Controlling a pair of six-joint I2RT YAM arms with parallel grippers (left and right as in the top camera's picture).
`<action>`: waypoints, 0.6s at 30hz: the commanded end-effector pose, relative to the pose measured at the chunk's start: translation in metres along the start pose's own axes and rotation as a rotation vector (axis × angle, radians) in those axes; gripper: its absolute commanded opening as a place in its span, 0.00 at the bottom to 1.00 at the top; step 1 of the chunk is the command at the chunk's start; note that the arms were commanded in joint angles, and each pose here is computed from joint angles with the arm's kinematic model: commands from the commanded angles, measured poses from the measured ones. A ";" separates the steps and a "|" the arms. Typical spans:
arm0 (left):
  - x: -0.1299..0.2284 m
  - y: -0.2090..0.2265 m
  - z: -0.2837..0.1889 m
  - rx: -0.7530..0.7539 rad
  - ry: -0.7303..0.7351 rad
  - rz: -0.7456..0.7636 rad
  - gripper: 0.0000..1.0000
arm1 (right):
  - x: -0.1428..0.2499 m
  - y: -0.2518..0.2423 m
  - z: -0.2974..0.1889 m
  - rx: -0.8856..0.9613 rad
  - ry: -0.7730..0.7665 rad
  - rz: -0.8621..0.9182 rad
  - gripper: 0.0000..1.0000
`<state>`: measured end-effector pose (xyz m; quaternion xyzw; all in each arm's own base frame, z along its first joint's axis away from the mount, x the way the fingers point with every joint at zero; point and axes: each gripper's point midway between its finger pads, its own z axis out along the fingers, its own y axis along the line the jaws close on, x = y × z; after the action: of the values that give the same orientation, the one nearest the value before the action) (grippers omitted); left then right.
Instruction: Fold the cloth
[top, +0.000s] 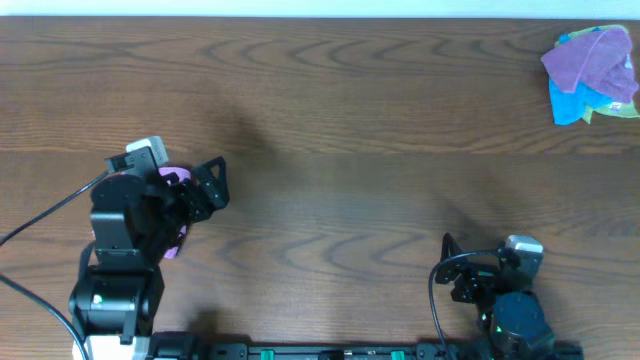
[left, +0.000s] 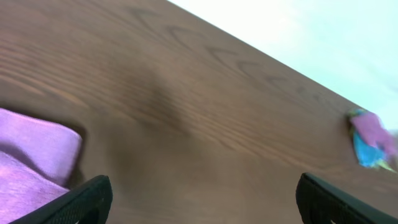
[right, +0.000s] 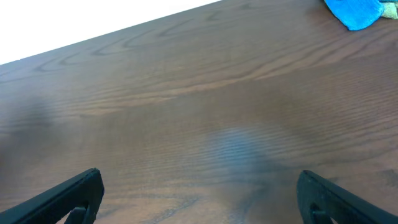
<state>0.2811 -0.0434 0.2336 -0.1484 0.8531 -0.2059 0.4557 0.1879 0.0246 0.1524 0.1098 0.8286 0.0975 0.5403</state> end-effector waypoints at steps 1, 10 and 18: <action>-0.017 0.017 -0.006 -0.141 -0.110 0.008 0.95 | -0.001 -0.002 0.000 0.011 -0.009 0.014 0.99; -0.023 0.020 -0.008 -0.182 -0.123 0.238 0.95 | -0.001 -0.002 0.000 0.011 -0.009 0.014 0.99; -0.032 0.016 -0.014 -0.177 -0.168 0.370 0.95 | -0.001 -0.002 0.000 0.011 -0.009 0.014 0.99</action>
<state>0.2894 -0.0163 0.2490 -0.0737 0.8461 -0.0580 0.5248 0.1879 0.0246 0.1524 0.1098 0.8286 0.0975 0.5403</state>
